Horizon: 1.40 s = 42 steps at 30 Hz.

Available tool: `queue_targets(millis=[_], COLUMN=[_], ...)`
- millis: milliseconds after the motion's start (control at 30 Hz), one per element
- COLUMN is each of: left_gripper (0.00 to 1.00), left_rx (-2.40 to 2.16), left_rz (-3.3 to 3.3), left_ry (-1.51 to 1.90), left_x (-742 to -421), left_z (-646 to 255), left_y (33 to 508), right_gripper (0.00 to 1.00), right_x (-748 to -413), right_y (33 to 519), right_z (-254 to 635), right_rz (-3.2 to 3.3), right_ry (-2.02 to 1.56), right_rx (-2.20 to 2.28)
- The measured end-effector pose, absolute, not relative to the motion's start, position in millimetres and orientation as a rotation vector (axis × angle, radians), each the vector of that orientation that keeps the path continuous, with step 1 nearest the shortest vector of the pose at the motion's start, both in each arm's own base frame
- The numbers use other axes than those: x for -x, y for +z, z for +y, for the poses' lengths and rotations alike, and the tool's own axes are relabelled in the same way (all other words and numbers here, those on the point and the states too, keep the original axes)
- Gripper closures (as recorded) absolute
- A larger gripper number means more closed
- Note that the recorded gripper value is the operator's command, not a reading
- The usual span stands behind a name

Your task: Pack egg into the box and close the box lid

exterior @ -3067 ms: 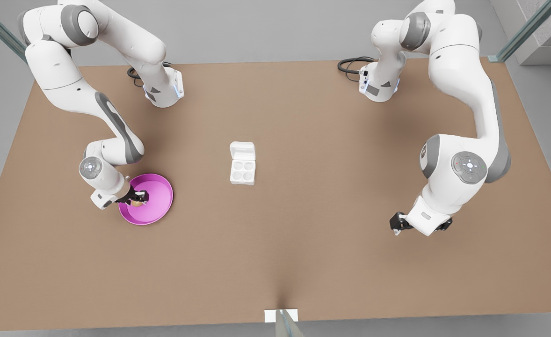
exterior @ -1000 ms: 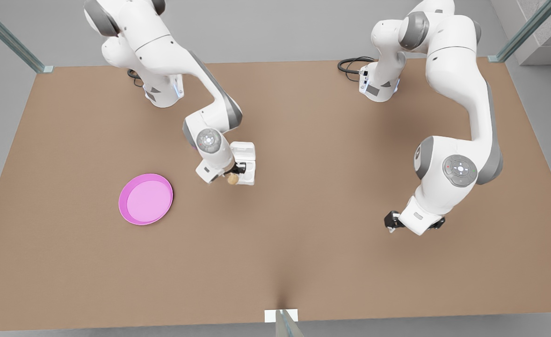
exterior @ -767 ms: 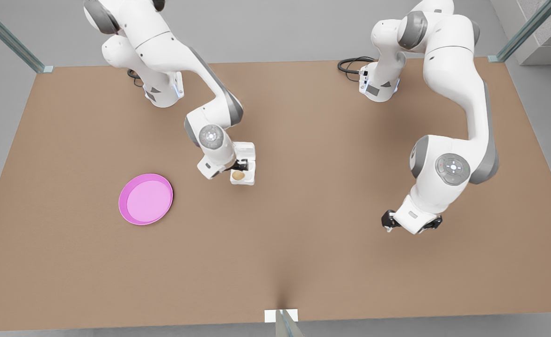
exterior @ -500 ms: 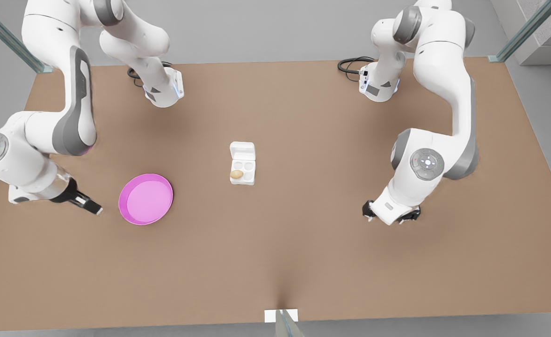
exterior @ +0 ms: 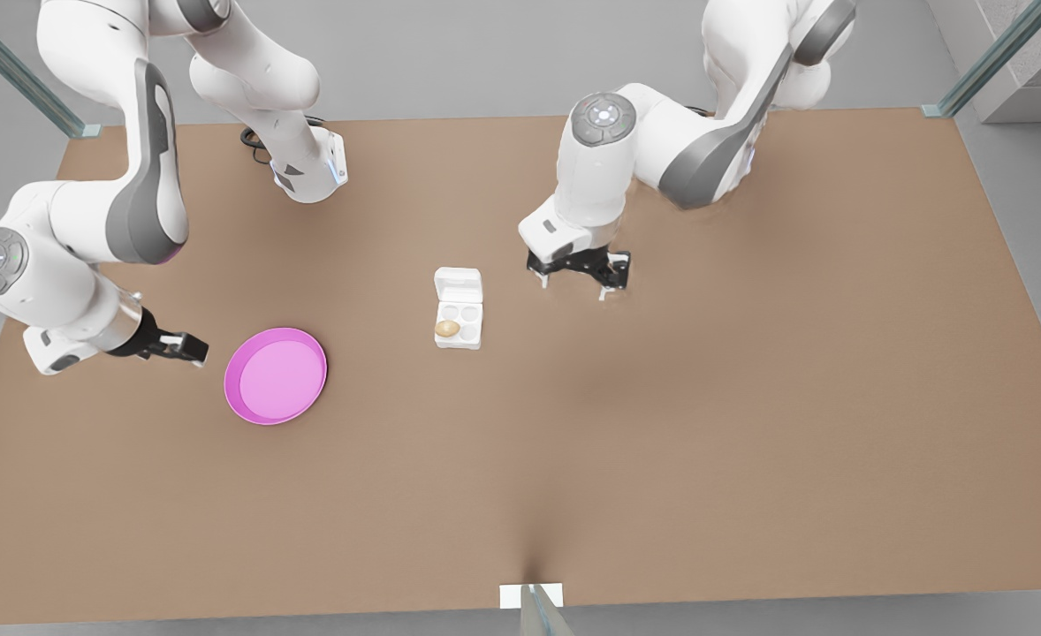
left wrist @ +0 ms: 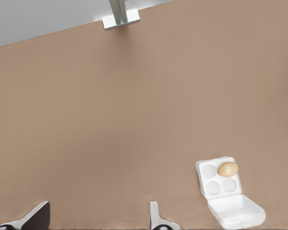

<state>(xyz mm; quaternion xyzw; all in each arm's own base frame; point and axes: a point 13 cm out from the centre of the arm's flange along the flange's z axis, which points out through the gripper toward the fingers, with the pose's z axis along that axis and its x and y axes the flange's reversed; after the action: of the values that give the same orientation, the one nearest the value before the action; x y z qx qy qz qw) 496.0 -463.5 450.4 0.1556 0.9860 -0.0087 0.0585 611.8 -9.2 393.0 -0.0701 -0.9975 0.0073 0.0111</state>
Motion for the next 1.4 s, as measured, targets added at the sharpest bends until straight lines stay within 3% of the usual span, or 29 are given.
queue_targets(millis=[100,167,233,300,433,567,800,900,967,1167,1400], left_gripper=[0.0,0.0,0.0,0.0,0.0,0.0,0.0,0.0,0.0,0.0,0.0], left_rx=[-0.726,-0.832,-0.872,-0.846,-0.72,-0.552,-0.367,-0.334,-0.303,-0.085,0.113], left_rz=[3.013,3.061,3.138,3.199,3.206,3.172,3.108,3.102,3.091,3.025,3.006], left_ry=[-0.073,0.005,0.109,0.257,0.414,0.407,0.296,0.283,0.263,0.083,0.079], left_x=[-358,-292,-257,-245,-265,-310,-352,-353,-358,-427,-492], left_z=[-535,-555,-568,-564,-562,-560,-574,-578,-581,-597,-554], left_y=[482,460,410,339,234,192,157,134,132,203,215], right_gripper=[0.0,0.0,0.0,0.0,0.0,0.0,0.0,0.0,0.0,0.0,0.0], right_x=[-619,-621,-621,-620,-623,-624,-623,-623,-623,-621,-621], right_y=[395,398,393,388,379,375,373,371,369,367,365], right_z=[-8,-17,-11,-2,3,2,1,2,1,-3,0], right_rz=[-3.144,-3.162,-3.16,-3.156,-3.151,-3.149,-3.145,-3.143,-3.141,-3.134,-3.134], right_ry=[0.029,0.032,0.031,0.029,0.027,0.027,0.027,0.027,0.027,0.027,0.027], right_rx=[0.162,0.161,0.125,0.085,0.053,0.044,0.035,0.03,0.031,0.036,0.028])
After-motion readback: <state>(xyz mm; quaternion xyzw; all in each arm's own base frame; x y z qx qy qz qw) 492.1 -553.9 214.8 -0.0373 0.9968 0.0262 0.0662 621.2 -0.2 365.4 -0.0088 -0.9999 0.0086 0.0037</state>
